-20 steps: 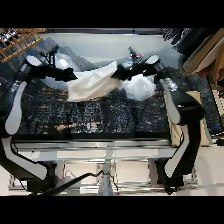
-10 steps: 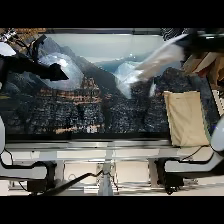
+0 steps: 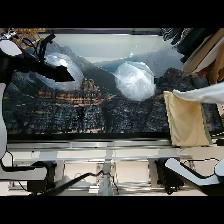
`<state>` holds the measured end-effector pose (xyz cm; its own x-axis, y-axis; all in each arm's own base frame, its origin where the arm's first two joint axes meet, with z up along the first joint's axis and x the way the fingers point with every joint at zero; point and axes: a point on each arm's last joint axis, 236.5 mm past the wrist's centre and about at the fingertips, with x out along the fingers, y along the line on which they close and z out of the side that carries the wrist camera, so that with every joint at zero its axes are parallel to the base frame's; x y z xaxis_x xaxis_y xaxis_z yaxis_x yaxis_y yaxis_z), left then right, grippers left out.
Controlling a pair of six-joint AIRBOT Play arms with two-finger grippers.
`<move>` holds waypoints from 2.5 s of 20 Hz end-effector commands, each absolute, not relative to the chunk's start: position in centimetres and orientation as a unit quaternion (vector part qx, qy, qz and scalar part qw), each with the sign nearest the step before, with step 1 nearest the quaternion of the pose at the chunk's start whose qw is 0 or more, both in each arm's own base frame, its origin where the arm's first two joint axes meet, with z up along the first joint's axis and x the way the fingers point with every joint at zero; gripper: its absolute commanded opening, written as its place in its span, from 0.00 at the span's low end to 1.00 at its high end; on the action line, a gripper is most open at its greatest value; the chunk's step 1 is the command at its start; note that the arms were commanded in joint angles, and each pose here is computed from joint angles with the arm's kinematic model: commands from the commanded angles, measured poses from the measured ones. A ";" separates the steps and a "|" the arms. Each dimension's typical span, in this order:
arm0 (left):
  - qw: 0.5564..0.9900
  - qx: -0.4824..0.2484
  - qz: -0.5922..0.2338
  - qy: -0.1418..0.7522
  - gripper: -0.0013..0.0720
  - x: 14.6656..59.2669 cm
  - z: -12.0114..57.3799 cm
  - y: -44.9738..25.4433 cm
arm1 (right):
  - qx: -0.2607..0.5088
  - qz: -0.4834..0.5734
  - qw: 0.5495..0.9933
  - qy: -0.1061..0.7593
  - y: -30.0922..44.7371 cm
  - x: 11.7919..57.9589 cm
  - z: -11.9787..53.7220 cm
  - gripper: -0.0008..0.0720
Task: Fold the clothes and pants, and hang the long-sleeved shirts on hangers.
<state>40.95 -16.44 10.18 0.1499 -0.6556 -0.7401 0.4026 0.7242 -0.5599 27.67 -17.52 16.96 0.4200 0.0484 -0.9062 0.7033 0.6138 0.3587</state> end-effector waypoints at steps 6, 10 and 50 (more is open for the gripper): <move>0.761 -0.104 -0.355 0.532 0.02 41.7 10.3 -16.0 | 0.436 -0.308 0.524 0.664 -14.8 13.4 2.5 0.09; 0.770 -0.097 -0.351 0.523 0.03 42.3 10.3 -15.7 | 0.423 -0.295 0.462 0.721 -13.2 10.3 0.7 0.93; 0.876 -0.013 0.129 0.464 0.04 43.9 14.8 10.2 | 0.007 0.146 0.973 0.177 13.3 49.0 16.8 0.24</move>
<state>43.94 10.15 14.75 0.5351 0.2122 -0.8177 -0.2366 0.9668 0.0961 48.95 13.24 16.76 0.8946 0.2855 -0.3437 -0.2801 0.9577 0.0663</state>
